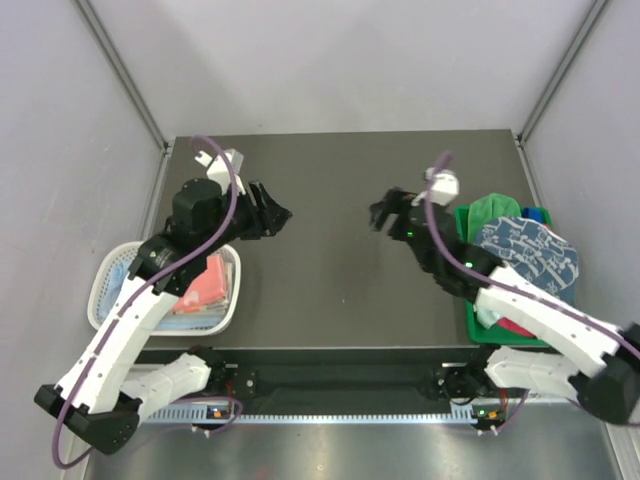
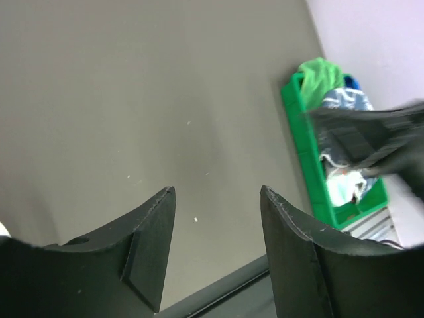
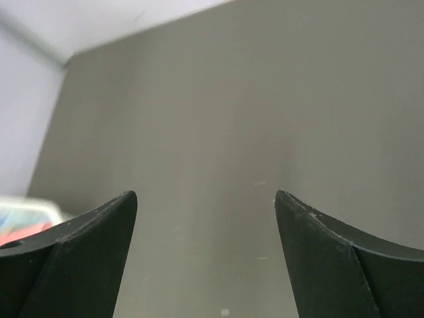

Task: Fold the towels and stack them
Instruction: Grab crumpled towel

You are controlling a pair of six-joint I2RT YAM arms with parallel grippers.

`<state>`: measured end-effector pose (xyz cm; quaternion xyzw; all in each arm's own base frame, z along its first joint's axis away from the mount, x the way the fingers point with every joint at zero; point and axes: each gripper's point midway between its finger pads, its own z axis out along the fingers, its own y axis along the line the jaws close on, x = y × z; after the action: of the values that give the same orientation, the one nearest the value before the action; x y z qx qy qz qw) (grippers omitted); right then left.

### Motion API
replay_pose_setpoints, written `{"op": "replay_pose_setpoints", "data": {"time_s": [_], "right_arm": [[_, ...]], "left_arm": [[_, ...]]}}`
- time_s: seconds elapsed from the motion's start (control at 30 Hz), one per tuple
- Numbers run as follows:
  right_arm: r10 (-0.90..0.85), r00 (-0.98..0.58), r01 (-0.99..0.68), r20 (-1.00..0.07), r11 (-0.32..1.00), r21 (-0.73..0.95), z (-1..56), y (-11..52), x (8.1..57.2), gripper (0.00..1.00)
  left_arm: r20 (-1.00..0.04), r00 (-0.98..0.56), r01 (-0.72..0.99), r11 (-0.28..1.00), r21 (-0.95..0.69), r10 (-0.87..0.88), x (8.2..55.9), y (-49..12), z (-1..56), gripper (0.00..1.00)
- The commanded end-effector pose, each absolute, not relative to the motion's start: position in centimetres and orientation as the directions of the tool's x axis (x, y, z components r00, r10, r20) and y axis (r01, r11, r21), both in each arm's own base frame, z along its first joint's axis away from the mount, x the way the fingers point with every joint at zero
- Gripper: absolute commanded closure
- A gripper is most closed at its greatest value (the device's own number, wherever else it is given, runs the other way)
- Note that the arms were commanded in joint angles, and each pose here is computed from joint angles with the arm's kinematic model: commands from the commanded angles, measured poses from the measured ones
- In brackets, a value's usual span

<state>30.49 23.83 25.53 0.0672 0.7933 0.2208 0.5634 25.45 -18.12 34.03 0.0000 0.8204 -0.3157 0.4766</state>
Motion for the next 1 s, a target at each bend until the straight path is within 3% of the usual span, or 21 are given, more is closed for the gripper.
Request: {"op": "replay_pose_setpoints", "data": {"time_s": [0.0,0.2,0.37,0.57,0.97], "right_arm": [[0.302,-0.318,0.127,-0.899,0.953,0.276,24.2,13.6,28.8,0.15],[0.331,-0.350,0.417,-0.877,0.893,0.170,21.1,1.9,23.6,0.08],[0.399,-0.389,0.554,-0.830,0.821,0.135,18.7,-1.2,21.0,0.04],[0.446,-0.363,0.650,-0.818,0.750,0.120,18.6,-2.9,21.9,0.00],[0.504,-0.340,0.734,-0.794,0.670,0.112,16.0,-5.8,24.3,0.29]], "left_arm": [[-0.786,-0.537,0.296,0.804,-0.515,-0.306,26.7,-18.5,32.5,0.41],[-0.732,-0.630,0.297,0.791,-0.535,-0.259,26.6,-20.1,27.9,0.43],[-0.722,-0.646,0.306,0.782,-0.543,-0.248,26.7,-20.8,26.7,0.43],[-0.708,-0.667,0.320,0.770,-0.552,-0.230,26.8,-21.5,26.0,0.43],[-0.723,-0.654,0.337,0.771,-0.541,-0.222,26.7,-21.3,26.3,0.43]]}}
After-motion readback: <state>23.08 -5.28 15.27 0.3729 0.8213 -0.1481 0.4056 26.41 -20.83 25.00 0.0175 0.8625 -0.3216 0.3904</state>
